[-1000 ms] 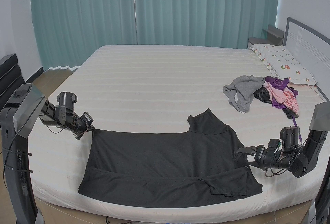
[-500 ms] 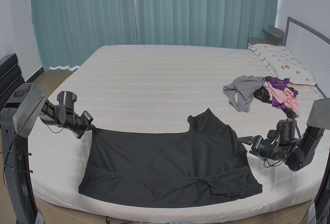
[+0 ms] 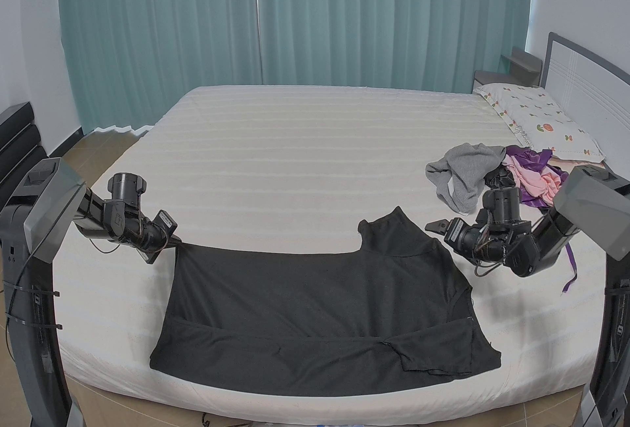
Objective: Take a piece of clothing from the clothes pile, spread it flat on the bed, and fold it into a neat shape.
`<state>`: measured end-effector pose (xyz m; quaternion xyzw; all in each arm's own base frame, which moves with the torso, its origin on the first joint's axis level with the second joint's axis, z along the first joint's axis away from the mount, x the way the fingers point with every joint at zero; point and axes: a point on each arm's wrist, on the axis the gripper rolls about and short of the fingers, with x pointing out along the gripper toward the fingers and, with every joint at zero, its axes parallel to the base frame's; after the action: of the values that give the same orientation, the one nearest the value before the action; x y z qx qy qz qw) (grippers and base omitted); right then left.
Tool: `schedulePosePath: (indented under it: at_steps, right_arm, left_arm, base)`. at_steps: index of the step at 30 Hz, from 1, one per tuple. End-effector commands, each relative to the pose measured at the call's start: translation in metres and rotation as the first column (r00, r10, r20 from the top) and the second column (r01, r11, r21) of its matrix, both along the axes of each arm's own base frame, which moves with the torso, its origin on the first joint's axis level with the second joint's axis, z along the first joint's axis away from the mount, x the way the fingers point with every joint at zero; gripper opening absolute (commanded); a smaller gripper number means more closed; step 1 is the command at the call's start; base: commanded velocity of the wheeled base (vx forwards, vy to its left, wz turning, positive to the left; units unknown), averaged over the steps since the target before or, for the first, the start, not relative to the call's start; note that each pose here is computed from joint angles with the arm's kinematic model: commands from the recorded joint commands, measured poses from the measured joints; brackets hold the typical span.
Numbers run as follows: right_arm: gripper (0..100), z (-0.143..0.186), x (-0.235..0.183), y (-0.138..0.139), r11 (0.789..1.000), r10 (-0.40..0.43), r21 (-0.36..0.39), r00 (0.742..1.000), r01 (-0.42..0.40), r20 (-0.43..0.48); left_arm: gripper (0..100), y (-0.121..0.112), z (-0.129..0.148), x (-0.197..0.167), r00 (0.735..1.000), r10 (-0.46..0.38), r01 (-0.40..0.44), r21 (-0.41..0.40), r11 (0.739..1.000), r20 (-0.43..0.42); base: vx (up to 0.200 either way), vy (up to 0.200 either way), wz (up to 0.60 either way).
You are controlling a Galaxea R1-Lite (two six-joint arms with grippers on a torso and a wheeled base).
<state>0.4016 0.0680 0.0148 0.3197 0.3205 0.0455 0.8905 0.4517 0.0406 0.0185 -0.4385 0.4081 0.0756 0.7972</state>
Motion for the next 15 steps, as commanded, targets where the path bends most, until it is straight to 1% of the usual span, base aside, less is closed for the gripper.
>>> schedulePosePath:
  at_steps: [1,4,6,9,15]
  right_arm:
    - [100,-0.045,0.053,0.017,0.999,-0.018,-0.051,0.993,0.012,-0.117]
    - [100,-0.051,0.067,0.014,0.995,-0.056,-0.087,0.993,0.047,-0.1]
    - [100,-0.052,0.073,0.008,0.994,-0.07,-0.094,0.993,0.061,-0.095]
    - [100,-0.052,0.078,0.008,0.993,-0.071,-0.098,0.992,0.061,-0.103]
    - [100,-0.052,0.085,0.01,0.994,-0.067,-0.091,0.994,0.059,-0.082]
  left_arm:
    - [0,0.001,0.001,0.0,1.0,0.001,-0.001,0.0,1.0,0.004]
    - [0,0.0,0.001,0.0,1.0,0.001,-0.001,-0.001,1.0,0.001]
    - [0,0.0,0.001,0.0,1.0,0.001,-0.001,-0.001,1.0,0.001]
    - [0,0.001,0.001,0.0,1.0,0.001,-0.001,0.0,1.0,0.004]
    - [0,0.0,0.001,0.0,1.0,-0.001,0.001,0.001,1.0,0.003]
  base:
    - [0.0,0.0,0.0]
    - [0.0,0.0,0.0]
    - [0.0,0.0,0.0]
    - [0.0,0.0,0.0]
    - [0.0,0.0,0.0]
